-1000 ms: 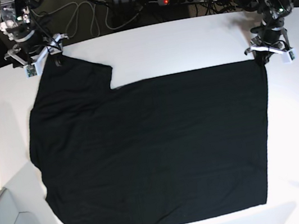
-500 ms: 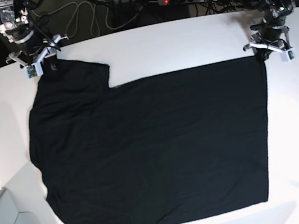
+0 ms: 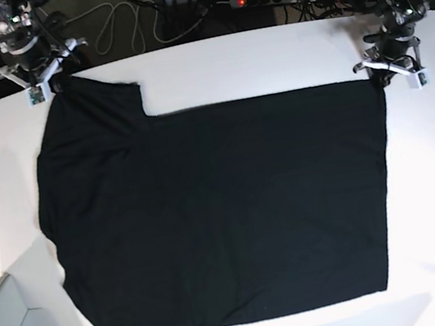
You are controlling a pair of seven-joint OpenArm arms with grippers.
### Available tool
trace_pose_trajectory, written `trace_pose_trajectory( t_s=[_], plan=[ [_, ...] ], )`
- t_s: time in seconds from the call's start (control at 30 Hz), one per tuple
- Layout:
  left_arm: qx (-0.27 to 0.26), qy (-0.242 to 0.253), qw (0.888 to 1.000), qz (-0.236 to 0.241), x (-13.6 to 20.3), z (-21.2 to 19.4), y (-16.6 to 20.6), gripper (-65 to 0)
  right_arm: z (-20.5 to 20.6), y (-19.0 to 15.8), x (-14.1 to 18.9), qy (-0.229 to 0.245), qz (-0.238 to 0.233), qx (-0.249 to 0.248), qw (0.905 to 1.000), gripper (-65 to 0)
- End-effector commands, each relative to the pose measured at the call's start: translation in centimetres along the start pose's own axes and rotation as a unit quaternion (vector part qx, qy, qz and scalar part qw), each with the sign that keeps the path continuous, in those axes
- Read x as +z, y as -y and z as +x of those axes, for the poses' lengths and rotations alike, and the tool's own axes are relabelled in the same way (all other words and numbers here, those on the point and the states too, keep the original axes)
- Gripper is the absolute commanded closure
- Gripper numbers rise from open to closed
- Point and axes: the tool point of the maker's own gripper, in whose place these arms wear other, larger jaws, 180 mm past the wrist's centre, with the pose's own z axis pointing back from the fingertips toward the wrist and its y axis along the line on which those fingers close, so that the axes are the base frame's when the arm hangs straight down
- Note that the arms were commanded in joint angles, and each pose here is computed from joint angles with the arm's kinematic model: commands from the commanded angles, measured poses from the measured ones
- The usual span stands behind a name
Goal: Fold the T-shirt properly
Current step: 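Lift the shoulder edge and pull it toward the robot with both grippers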
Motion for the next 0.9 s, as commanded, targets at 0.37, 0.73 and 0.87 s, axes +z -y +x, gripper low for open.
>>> trace_pose_trajectory(
  t_s=[0.37,0.73,0.87],
  plan=[
    [-0.050,0.036,0.998,0.027,4.5,2.6,-0.8,0.0,3.4,-0.3,4.0,0.055,-0.003,0.030,0.9980,-0.1],
    [-0.069,0.031,0.996,0.047,7.4,1.9,-1.8,0.0,2.1,-0.9,6.9,0.072,0.005,0.033,0.9969,-0.1],
    [-0.053,0.026,0.997,0.046,7.7,0.6,-1.0,0.0,2.0,-1.2,7.8,0.091,0.009,0.032,0.9953,-0.1]
  ],
)
